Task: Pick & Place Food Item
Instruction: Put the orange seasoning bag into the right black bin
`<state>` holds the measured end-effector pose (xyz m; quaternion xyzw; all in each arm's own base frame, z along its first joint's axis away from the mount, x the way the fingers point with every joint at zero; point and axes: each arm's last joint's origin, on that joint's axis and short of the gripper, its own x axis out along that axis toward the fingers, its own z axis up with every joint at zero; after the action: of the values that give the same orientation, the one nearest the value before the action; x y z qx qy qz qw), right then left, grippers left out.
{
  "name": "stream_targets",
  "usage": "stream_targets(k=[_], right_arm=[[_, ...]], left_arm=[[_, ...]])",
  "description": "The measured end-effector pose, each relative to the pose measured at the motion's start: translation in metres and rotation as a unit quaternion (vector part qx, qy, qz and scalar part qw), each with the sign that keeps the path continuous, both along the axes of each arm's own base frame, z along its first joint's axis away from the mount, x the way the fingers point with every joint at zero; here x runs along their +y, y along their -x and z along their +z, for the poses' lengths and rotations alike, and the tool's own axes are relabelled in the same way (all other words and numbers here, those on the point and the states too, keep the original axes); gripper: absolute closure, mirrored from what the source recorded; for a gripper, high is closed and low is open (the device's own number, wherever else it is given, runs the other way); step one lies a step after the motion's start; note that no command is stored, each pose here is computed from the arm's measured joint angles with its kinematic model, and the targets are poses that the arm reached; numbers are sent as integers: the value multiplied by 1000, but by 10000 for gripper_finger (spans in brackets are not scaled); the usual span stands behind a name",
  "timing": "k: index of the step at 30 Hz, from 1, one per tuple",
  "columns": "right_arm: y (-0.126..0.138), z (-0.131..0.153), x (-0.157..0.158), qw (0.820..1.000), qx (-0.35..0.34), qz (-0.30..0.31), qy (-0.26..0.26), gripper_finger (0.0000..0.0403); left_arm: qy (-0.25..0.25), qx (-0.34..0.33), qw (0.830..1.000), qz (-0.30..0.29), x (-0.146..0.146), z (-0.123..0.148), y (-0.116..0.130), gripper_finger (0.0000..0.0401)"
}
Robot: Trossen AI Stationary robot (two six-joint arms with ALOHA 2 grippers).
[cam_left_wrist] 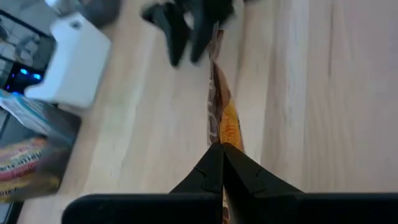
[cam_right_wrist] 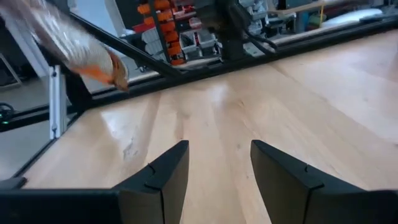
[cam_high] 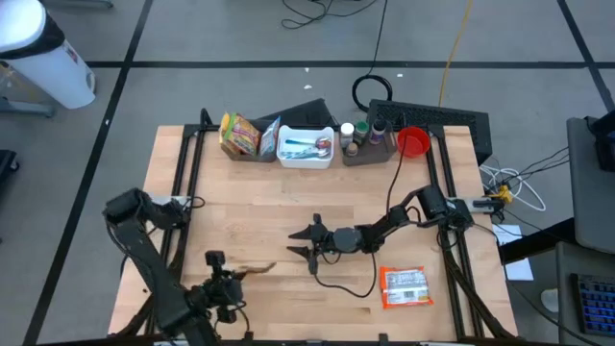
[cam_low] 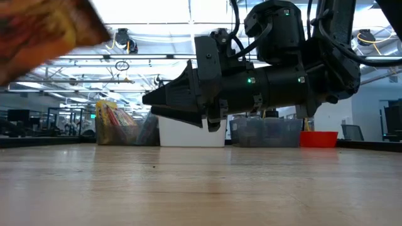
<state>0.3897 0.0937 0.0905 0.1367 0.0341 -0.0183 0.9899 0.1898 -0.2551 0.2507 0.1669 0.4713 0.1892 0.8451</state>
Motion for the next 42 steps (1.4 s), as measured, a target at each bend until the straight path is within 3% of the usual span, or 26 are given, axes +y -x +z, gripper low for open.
stream_targets(k=[3, 9, 16, 19, 24, 33, 36, 42], right_arm=[[0, 4, 3, 1000, -19, 15, 5, 238], [4, 23, 17, 987, -121, 103, 37, 238], [10, 31, 28, 978, -167, 109, 64, 234], [10, 31, 28, 978, -167, 109, 62, 223], [9, 30, 27, 979, -162, 106, 63, 197], [6, 22, 24, 986, -116, 95, 78, 177], [5, 19, 27, 984, -101, 98, 108, 182], [-21, 22, 54, 969, 3, 115, 220, 192]], left_arm=[[8, -49, 999, -5, 7, 19, 5, 400], [2, -136, 991, -6, 25, 39, 17, 400], [35, -231, 972, 32, 60, 23, 41, 400], [71, -268, 960, 35, 71, 11, 50, 400], [114, -274, 954, 36, 85, -7, 58, 401], [132, -290, 945, 68, 94, -20, 48, 369], [138, -293, 943, 79, 96, -19, 41, 358], [135, -241, 959, 60, 101, -20, 27, 338]])
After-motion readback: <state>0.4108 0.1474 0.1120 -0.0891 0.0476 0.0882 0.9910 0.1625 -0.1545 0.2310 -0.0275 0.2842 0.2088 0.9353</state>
